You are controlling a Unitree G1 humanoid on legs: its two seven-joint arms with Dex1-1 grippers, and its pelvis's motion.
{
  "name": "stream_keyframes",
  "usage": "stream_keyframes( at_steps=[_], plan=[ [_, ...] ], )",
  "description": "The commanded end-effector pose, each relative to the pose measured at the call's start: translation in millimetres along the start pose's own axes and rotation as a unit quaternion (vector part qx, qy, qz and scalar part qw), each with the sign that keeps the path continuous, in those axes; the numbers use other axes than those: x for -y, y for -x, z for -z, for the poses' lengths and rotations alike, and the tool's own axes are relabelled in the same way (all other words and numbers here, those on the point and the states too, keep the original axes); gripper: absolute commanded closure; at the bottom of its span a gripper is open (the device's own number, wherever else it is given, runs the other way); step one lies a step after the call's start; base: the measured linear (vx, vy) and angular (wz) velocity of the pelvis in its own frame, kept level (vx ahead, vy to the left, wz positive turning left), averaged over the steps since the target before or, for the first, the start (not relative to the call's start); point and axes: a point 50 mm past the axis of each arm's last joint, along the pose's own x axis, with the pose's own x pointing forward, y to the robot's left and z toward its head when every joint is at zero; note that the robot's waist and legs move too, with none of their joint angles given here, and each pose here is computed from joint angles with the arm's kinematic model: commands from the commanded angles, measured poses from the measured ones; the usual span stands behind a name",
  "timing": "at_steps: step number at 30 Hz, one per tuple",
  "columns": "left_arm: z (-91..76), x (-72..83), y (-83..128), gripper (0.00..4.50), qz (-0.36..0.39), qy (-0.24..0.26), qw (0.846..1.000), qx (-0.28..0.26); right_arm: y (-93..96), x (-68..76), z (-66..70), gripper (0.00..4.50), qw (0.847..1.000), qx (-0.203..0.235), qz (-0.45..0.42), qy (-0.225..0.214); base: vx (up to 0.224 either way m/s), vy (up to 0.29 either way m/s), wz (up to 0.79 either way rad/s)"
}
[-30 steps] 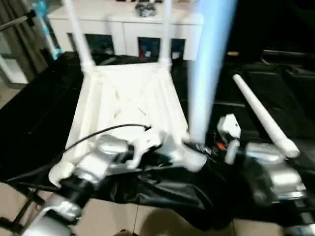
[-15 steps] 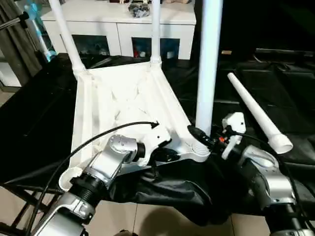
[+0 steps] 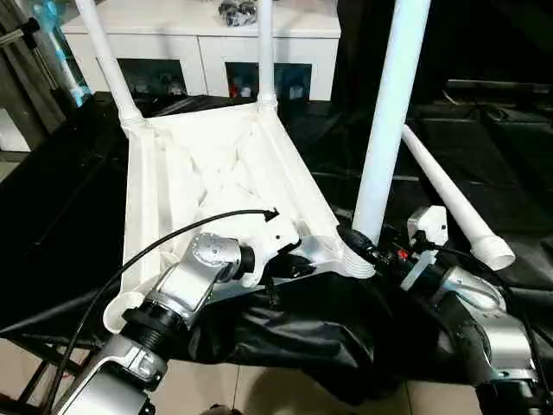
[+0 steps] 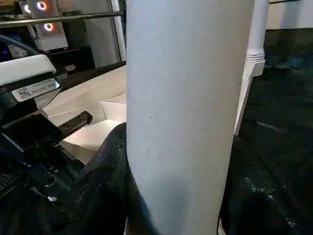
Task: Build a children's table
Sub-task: Insert table leg to table base
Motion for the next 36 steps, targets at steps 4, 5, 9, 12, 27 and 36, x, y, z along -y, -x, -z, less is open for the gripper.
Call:
stream_keyframes(
  at_steps=[4,5,9,12,27,36],
  plan=[
    [-31.6,-3.0,12.3,4.05,0.02,-0.023,0.997,0.071,-6.1,2.6,-7.2,2.62,1.0,0.005,0.012,-0.012,0.0,0.0,0.0],
    [-34.9,-2.2,15.0,4.05,0.028,-0.02,0.996,0.077,-7.8,2.2,-10.1,2.62,1.0,0.009,0.01,-0.01,0.0,0.0,0.0],
    [-56.2,-14.0,29.4,3.76,-0.008,-0.006,0.99,0.138,-13.2,-1.0,-18.6,2.62,1.0,0.02,0.0,-0.006,0.0,0.0,0.0],
    [-67.9,-33.7,38.4,3.66,-0.075,0.017,0.984,0.159,-15.8,-2.2,-20.1,2.62,1.0,0.018,-0.003,-0.004,0.0,0.0,0.0],
    [-186.8,14.7,7.1,3.66,-0.003,-0.044,0.943,0.33,-19.9,3.7,-14.1,2.62,1.0,-0.022,0.016,0.015,0.0,0.0,0.0],
    [-180.8,6.1,12.3,3.66,-0.038,-0.027,0.94,0.337,-19.5,7.7,-18.8,2.62,0.999,-0.021,0.023,0.023,0.0,0.0,0.0]
  ],
)
